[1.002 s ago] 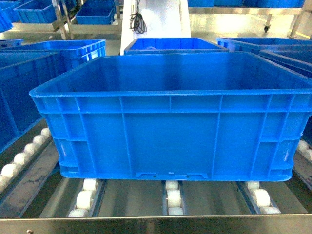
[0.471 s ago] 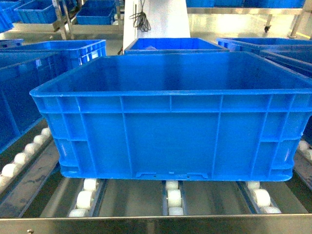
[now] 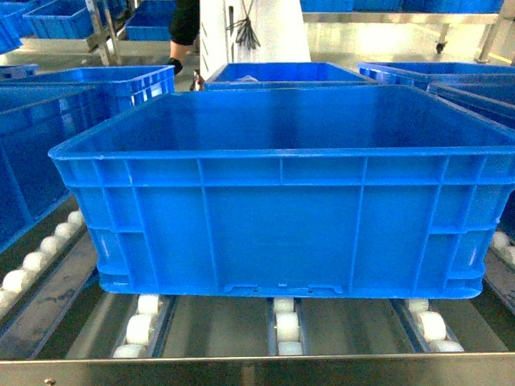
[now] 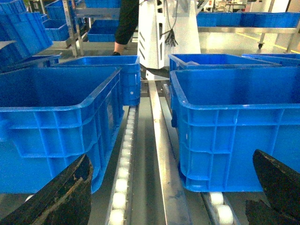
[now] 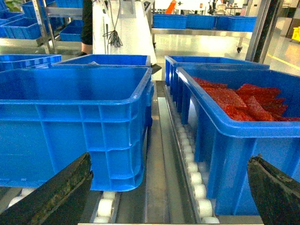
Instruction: Place box next to blue box on left shelf
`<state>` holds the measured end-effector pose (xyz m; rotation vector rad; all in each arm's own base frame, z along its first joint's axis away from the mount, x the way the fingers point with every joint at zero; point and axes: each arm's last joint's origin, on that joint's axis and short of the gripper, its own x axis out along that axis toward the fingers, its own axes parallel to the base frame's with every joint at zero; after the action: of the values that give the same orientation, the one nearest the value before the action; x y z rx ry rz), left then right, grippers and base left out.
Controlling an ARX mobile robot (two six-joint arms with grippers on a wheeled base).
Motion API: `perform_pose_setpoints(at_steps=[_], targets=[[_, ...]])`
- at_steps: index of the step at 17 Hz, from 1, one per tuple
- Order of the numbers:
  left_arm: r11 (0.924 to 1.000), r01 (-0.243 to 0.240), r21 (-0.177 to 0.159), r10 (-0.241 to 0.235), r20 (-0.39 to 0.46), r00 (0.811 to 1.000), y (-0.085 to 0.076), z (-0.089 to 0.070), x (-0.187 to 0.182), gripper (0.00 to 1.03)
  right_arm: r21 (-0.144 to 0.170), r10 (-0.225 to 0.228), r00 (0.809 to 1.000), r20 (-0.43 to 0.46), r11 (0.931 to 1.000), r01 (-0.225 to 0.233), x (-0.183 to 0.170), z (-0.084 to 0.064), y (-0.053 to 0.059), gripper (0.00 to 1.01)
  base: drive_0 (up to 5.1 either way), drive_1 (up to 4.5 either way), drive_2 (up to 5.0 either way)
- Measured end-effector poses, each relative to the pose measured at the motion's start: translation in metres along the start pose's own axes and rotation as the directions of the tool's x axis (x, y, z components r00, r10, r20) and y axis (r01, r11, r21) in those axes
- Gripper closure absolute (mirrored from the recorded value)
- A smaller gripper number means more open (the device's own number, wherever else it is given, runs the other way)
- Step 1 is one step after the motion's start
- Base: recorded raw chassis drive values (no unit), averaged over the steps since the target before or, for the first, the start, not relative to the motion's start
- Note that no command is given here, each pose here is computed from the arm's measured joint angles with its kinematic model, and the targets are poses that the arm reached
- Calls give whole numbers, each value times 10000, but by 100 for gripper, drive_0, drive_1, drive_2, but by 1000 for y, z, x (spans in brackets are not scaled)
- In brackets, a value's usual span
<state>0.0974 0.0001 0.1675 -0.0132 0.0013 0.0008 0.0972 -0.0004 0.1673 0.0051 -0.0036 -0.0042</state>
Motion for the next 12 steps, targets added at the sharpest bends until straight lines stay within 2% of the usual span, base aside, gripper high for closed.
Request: perform_pose_setpoints(at_steps=[1,12], targets=[[10000,0,19,0,-4,10000,0,0,0,5,-4,0,10000,-4,10000,0,0,0,0,4,0,0,0],[10000,0,23,0,-4,10000,0,0,0,5,-4,0,10000,0,10000,0,0,0,0,3,0,0,0]])
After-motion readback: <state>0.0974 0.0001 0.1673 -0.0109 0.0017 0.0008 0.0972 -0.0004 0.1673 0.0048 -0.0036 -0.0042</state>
